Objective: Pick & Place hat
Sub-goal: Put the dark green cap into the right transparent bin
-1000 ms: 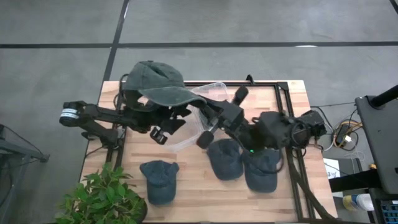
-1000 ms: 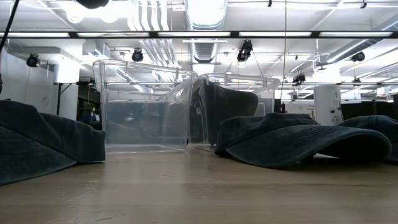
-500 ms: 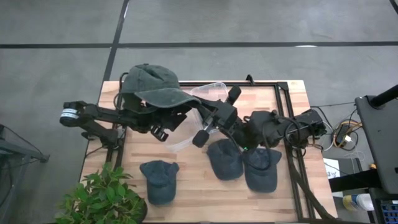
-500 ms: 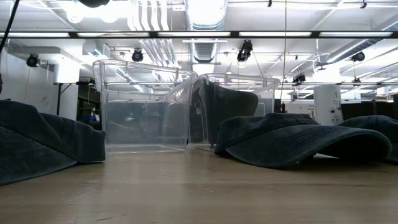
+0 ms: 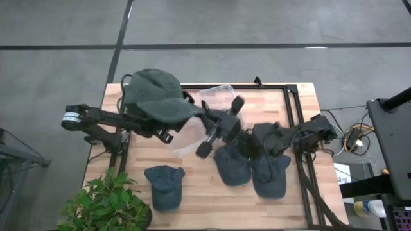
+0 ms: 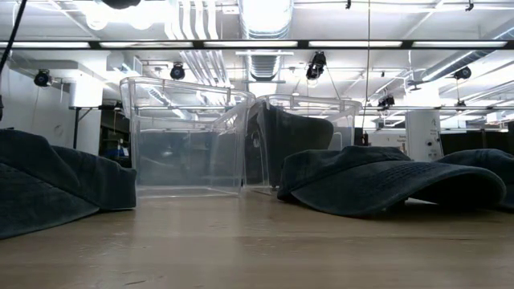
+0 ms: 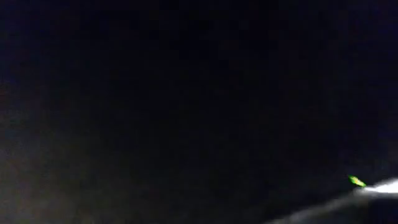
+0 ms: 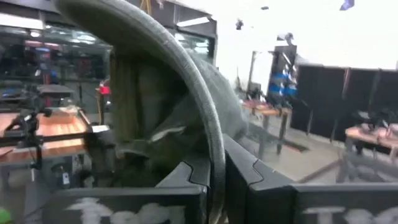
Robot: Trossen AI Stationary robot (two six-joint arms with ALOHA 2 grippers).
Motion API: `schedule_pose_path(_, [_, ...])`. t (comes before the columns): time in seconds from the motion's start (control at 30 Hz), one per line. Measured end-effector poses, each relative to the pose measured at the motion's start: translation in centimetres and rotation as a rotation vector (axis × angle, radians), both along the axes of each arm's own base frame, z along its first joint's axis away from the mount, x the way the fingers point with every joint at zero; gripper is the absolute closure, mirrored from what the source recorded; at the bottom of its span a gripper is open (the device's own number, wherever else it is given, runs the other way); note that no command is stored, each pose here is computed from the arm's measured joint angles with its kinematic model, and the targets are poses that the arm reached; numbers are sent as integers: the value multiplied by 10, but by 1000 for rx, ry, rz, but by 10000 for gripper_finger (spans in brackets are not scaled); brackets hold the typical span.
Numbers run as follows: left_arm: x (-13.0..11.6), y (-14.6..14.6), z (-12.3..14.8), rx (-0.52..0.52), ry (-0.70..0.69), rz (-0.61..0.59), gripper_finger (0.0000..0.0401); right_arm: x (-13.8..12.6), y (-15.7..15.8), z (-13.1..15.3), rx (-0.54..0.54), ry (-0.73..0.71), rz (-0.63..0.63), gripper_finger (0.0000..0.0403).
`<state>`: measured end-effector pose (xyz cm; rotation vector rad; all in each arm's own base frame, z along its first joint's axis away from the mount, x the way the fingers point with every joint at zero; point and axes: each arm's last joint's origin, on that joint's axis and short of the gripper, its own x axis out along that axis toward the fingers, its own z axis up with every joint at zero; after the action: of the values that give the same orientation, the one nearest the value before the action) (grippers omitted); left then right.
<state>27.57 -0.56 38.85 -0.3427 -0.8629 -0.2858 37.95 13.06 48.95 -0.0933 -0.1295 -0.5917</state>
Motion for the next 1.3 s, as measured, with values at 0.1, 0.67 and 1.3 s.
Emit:
schedule_pose_path(0.1, [-2,0,3,26,-27,42,261,3,1,1,-10,-44,69,392])
schedule_pose_path(0.67, [-2,-2,1,66,31,-27,385,1,-4,-1,-49,41,-13,392])
schedule_pose_path(1.3, [6,-2,-8,70,177,-139,394,-12,-3,-3,-109,184,-10,386])
